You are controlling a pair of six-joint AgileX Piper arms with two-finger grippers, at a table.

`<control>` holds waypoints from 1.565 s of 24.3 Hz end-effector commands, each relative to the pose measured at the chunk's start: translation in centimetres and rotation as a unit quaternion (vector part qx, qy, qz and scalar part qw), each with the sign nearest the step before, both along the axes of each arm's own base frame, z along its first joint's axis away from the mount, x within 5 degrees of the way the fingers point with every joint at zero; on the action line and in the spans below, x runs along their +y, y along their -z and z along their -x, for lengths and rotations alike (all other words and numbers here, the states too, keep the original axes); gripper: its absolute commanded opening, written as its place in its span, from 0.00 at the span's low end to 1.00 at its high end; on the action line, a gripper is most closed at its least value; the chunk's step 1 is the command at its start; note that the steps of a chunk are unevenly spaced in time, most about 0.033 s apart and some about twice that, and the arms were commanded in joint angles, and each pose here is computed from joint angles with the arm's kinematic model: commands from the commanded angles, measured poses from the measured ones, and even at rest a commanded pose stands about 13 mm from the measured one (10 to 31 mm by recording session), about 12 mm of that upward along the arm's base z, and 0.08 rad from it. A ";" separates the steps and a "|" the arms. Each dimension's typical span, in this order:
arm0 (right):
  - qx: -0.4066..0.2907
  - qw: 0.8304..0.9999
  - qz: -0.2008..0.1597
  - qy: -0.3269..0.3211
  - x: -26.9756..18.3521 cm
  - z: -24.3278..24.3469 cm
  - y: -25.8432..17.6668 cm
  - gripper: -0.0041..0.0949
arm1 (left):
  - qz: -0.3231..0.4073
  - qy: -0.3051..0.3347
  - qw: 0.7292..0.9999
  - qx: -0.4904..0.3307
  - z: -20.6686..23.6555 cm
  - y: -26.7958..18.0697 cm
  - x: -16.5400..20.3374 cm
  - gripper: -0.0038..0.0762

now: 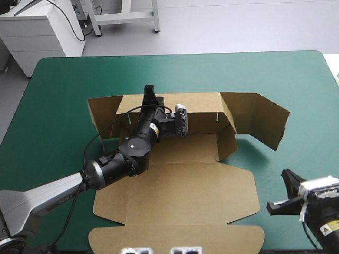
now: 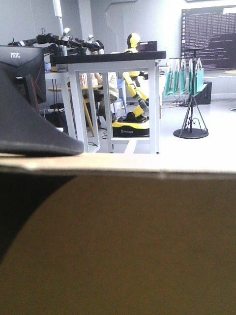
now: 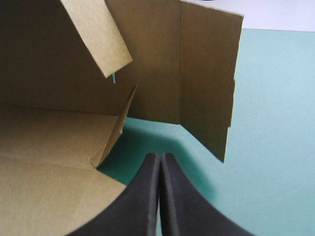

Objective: Fold the box

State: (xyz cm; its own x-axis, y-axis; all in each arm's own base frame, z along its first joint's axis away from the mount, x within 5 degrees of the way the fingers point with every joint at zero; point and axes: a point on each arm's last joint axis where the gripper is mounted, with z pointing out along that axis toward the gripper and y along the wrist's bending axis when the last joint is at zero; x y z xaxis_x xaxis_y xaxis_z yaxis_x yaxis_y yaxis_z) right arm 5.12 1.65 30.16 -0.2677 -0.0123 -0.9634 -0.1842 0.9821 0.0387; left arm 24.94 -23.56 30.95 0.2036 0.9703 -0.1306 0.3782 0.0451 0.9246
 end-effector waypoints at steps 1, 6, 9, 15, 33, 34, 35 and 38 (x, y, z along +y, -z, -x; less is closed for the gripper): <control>-0.044 0.999 -0.009 0.008 -0.1 -2.3 -3.9 0.02 | 0.038 -0.013 0.999 -0.037 0.4 -2.7 0.6 0.04; 0.008 1.000 -0.002 -0.003 0.2 -6.5 -7.1 0.02 | 0.042 -0.017 0.998 -0.036 0.4 -2.7 0.7 0.04; 0.018 1.000 0.001 -0.007 0.3 -9.2 -9.6 0.02 | 0.041 -0.017 0.998 -0.036 0.4 -2.7 0.7 0.04; 0.047 0.999 0.008 -0.023 0.7 -16.2 -13.2 0.02 | 0.041 -0.015 0.998 -0.036 0.4 -2.7 0.7 0.04; 0.227 0.970 -0.010 -0.091 5.5 -32.7 -11.0 0.03 | 0.034 0.002 0.999 -0.024 0.3 -1.9 0.0 0.04; 0.235 0.968 -0.011 -0.089 5.7 -33.2 -10.6 0.03 | 0.034 0.001 0.999 -0.025 0.3 -1.9 0.0 0.04; 0.241 0.967 -0.012 -0.087 5.9 -33.6 -10.3 0.03 | 0.034 0.001 0.999 -0.025 0.3 -1.9 0.0 0.04; 0.258 0.963 -0.018 -0.080 6.0 -34.4 -9.5 0.03 | 0.035 0.000 0.999 -0.024 0.3 -1.9 0.0 0.04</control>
